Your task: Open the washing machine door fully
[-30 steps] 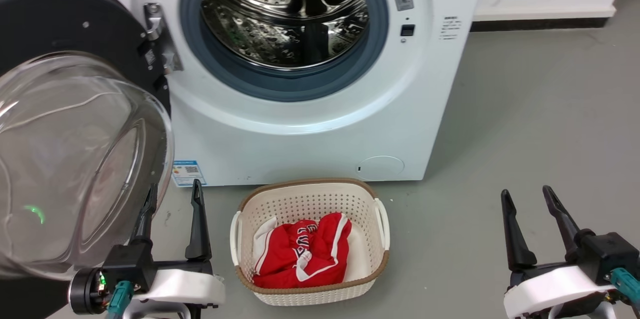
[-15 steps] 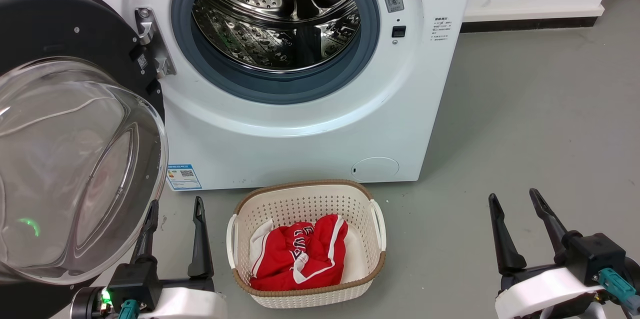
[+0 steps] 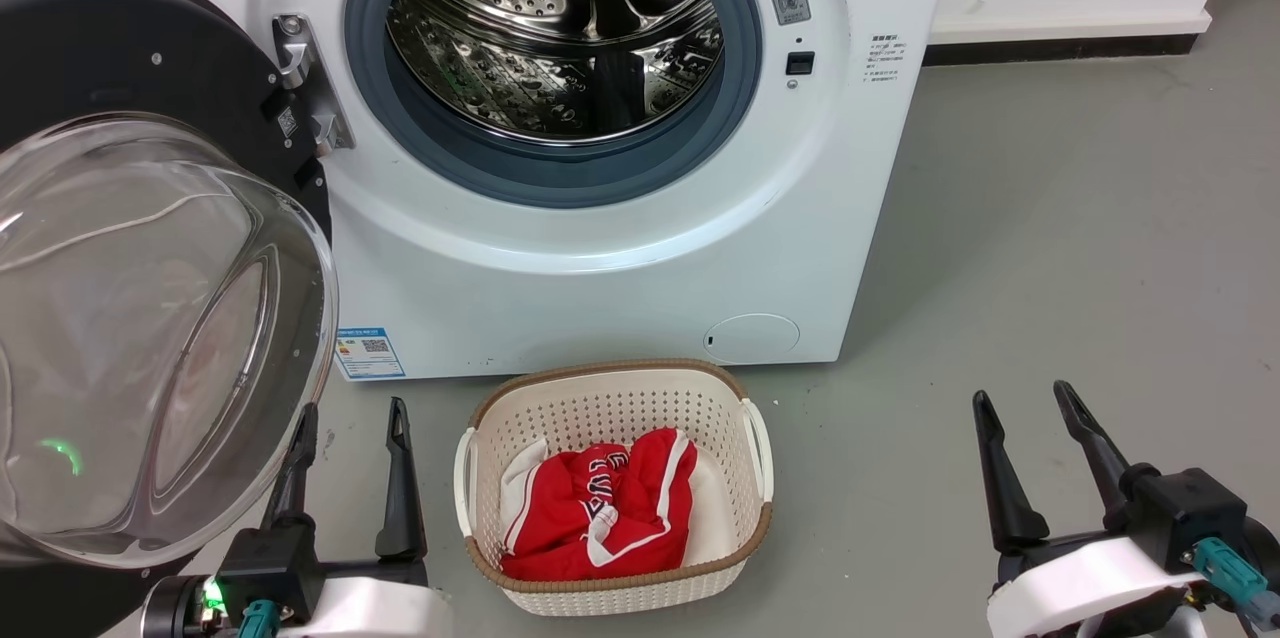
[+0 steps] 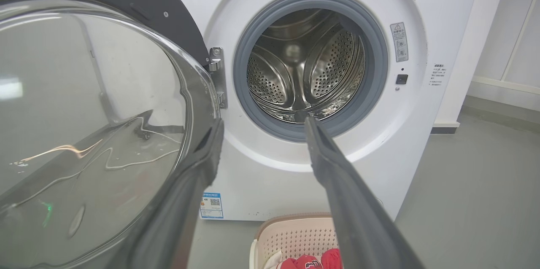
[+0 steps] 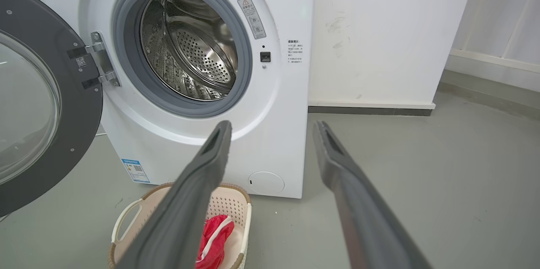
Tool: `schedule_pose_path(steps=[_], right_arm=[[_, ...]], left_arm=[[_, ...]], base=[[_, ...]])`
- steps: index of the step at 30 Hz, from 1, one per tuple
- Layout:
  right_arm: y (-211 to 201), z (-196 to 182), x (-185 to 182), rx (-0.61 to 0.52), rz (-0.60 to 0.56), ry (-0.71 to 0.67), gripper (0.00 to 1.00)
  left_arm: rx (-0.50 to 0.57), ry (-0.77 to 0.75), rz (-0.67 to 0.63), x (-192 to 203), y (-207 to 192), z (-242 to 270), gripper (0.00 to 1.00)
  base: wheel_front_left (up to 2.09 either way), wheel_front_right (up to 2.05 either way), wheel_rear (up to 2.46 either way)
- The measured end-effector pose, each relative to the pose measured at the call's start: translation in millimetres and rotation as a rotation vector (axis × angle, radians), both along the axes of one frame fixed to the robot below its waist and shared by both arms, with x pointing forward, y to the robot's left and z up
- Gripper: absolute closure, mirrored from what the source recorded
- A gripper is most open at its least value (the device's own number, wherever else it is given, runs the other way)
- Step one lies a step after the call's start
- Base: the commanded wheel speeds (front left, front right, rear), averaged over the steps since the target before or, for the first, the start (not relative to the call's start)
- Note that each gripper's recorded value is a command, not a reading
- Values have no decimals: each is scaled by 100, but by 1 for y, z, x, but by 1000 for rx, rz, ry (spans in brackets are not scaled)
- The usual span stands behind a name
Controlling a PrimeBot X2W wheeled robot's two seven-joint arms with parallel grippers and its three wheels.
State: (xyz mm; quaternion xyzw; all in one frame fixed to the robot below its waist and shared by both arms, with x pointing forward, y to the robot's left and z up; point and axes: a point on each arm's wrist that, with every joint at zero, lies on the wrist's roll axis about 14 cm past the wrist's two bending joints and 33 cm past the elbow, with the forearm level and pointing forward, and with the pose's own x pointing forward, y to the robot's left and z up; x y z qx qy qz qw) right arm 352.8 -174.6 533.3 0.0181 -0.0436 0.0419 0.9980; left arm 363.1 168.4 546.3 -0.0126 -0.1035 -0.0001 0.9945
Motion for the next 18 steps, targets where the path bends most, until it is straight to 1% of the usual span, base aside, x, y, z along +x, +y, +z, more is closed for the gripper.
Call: schedule_pose_path(steps=[1,2,5,7,18], right_arm=[[0,0,0,0,0,0,0],[0,0,0,0,0,-2,100],[0,-13,-3,2,-1,37,100],[0,-20,-6,24,-1,59,100],[-5,-26,-4,254,-13,92,100]], left_arm=[[0,0,0,0,0,0,0],[-2,0,-1,0,0,0,100],[-5,37,1,-2,-1,-12,100],[-29,69,4,-4,1,-20,100],[-250,144,12,-1,10,-34,100]], base=[[0,0,0],[0,0,0],[0,0,0],[0,0,0],[0,0,0]])
